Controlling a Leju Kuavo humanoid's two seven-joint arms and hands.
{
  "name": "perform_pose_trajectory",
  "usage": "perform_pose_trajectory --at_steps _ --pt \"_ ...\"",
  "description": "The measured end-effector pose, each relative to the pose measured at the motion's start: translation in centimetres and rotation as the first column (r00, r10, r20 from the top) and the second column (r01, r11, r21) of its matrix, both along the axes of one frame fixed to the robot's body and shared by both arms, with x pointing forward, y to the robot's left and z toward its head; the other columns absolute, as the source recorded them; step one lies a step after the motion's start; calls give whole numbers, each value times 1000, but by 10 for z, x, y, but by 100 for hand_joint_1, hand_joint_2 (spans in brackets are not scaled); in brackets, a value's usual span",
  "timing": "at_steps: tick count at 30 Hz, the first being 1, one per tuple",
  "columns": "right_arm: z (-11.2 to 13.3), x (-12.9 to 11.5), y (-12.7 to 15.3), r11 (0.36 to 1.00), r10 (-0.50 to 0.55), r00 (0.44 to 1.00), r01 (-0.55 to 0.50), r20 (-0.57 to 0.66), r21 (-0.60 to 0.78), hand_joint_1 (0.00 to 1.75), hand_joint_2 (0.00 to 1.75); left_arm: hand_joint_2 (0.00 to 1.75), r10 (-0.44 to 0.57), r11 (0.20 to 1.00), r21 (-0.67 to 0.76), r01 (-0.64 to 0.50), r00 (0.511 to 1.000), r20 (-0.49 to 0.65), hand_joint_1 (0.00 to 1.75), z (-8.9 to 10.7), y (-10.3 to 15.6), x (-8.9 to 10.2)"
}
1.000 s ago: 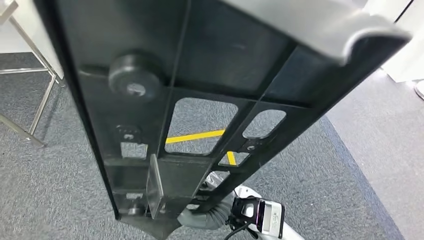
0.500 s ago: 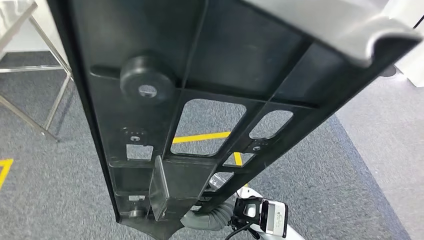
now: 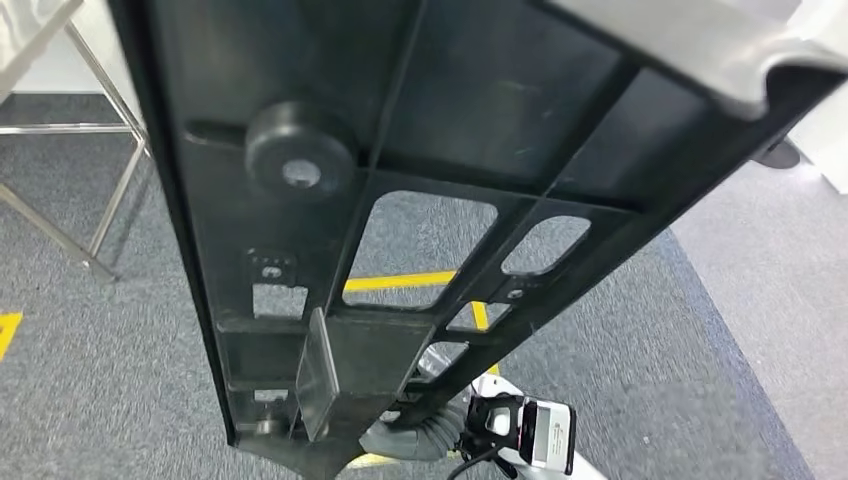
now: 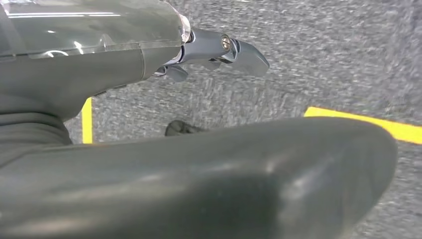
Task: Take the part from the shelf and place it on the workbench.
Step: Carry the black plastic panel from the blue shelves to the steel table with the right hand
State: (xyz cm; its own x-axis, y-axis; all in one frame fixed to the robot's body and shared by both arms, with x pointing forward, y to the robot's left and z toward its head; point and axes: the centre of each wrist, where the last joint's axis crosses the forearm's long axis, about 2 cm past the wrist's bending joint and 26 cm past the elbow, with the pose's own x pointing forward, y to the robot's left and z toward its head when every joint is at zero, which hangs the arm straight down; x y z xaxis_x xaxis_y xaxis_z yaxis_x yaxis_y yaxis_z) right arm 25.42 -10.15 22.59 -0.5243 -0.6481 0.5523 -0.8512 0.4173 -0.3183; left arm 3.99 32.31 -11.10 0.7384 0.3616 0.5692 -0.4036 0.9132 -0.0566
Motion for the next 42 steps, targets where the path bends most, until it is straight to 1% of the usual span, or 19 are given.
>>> perform_pose_trajectory --at_steps 8,16,29,42 --pt "-2 -1 -2 1000 -10 1000 10 -8 3 175 175 0 -10 1000 -5 10 1000 3 0 0 -1 -1" --pt "0 -1 -2 1000 -21 1000 21 -6 16 175 175 0 -17 1000 -5 17 1000 7 0 0 -2 3" --pt "0 -2 -2 999 -27 1000 27 -10 22 175 175 0 -23 1000 1 23 1000 0 0 0 -1 -1" --pt "0 -1 -4 999 -38 999 38 -14 29 175 175 0 -38 999 1 38 999 6 0 0 -2 2"
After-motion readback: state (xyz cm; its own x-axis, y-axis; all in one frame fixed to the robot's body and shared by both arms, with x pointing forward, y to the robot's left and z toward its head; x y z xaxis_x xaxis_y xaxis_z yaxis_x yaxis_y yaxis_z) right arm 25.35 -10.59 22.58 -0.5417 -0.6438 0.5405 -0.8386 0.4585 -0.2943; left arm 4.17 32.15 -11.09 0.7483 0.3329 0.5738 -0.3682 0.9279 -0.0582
